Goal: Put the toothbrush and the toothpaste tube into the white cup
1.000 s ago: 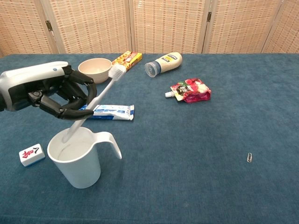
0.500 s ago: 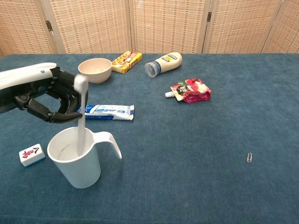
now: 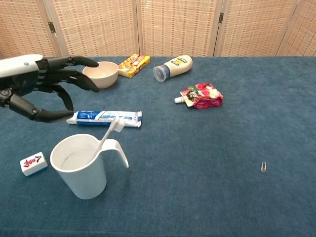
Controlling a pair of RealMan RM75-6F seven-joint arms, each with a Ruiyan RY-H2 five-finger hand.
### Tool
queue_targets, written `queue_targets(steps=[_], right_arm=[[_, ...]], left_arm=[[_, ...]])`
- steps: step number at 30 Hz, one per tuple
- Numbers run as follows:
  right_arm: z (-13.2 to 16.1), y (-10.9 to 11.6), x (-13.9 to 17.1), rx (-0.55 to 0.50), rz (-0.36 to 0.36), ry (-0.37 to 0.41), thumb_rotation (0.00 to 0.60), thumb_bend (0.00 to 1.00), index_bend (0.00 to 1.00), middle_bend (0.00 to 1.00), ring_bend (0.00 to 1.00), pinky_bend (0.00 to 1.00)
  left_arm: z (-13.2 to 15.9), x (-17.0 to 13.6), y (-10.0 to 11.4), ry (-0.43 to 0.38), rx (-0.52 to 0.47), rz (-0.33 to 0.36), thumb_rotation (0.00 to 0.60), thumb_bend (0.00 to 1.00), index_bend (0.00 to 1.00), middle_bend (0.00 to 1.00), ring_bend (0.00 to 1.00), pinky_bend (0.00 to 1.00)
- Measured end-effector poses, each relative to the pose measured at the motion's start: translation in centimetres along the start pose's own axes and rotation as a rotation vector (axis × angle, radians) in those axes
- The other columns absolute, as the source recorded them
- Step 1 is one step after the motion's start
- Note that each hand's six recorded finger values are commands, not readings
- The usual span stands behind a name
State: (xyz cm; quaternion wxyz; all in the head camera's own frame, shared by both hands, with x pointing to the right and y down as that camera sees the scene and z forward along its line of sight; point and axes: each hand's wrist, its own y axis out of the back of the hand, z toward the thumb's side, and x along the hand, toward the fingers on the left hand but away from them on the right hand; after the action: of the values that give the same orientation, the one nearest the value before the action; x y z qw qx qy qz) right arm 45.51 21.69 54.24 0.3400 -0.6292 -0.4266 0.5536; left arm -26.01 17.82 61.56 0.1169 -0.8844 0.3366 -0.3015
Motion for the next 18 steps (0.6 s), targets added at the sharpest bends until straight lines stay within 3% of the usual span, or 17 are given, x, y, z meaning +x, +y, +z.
queue_targets(steps=[5,10,18], right_arm=[[0.1,0.0,0.0,-0.001,0.0,0.004,0.6,0.28,0.25,0.28,0.14,0.12],[0.1,0.0,0.0,-0.001,-0.001,0.006,0.6,0.28,0.25,0.28,0.14,0.12],[0.2,0.1,0.0,0.001,0.0,0.007,0.6,0.28,0.25,0.28,0.14,0.12]], left_arm=[[0.4,0.6,3.6,-0.001,-0.039,0.09,0.6,0.33,0.26,0.31,0.24,0.43],[-1.4,1.8,6.3,0.072,-0.034,0.179,0.6,0.33,0.32,0.37,0.29,0.47],[-5.8,4.7,7.7,0.202,0.23,0.191,0.6,0.33,0.39,0.56,0.44,0.5]])
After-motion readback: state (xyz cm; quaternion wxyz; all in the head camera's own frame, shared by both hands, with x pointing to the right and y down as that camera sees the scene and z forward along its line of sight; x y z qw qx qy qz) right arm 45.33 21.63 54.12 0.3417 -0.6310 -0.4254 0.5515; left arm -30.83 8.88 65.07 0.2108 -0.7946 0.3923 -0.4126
